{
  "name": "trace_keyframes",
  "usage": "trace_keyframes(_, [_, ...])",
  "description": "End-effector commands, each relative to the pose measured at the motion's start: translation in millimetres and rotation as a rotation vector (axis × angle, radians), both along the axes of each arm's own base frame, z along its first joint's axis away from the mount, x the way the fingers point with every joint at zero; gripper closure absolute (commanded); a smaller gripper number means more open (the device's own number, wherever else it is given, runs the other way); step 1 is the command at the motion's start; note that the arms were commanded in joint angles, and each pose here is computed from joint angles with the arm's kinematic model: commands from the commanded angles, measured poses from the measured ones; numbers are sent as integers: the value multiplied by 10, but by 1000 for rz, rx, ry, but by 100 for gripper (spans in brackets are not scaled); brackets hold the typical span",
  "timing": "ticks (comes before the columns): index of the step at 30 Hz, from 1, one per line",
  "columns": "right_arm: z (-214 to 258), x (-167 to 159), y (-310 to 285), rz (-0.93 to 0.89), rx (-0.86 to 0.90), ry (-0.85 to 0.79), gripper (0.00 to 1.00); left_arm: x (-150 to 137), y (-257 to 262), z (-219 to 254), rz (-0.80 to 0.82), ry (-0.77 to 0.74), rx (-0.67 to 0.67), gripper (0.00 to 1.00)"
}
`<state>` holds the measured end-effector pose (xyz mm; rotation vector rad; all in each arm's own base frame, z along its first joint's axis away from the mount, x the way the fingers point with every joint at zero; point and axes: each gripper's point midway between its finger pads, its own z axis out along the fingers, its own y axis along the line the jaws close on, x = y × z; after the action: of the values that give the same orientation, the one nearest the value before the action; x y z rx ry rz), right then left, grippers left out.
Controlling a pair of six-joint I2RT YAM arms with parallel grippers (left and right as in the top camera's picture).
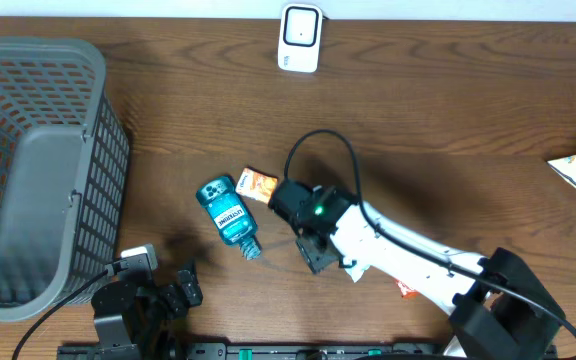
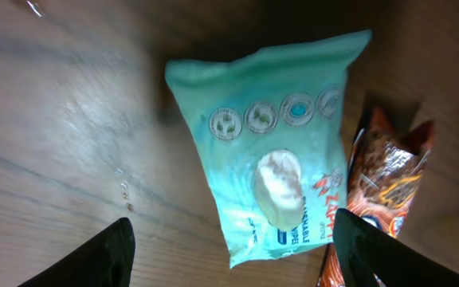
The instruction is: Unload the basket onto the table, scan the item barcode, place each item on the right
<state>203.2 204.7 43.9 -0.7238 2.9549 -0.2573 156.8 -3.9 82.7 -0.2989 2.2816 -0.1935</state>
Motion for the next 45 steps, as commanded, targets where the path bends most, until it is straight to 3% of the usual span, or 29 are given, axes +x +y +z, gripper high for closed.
trace_keyframes(1, [-126, -2, -119, 40, -75, -62, 27, -56, -10, -85, 2, 37, -9, 2])
trace_keyframes(13, [-390, 26, -413, 65, -180, -176, 41, -56, -10, -85, 2, 37, -9, 2])
trace_keyframes(17, [-433, 20, -416, 64, -172, -180, 62, -56, -10, -85, 2, 37, -9, 2])
trace_keyframes(22, [-452, -6, -389, 72, -156, -159, 79, -56, -10, -85, 2, 37, -9, 2])
trace_keyframes(23, [-477, -46, -346, 82, -131, -130, 87, -56, -10, -85, 2, 37, -9, 2])
trace_keyframes(26, [-558, -210, -94, 134, 8, -6, 99, -56, -10, -85, 2, 37, -9, 2])
trace_keyframes(30, [-480, -294, 214, 167, 189, 127, 99, -56, -10, -85, 2, 37, -9, 2])
trace_keyframes(33, [-147, -511, 690, 350, 571, 365, 99, -56, -10, -85, 2, 37, -9, 2])
trace_keyframes(36, [240, -627, 901, 475, 909, 483, 99, -56, -10, -85, 2, 37, -10, 2])
trace_keyframes(39, [663, -629, 958, 588, 1222, 503, 99, -56, -10, -85, 2, 37, -9, 2])
trace_keyframes(45, [1108, -571, 966, 740, 1530, 408, 99, -56, -10, -85, 2, 37, -9, 2])
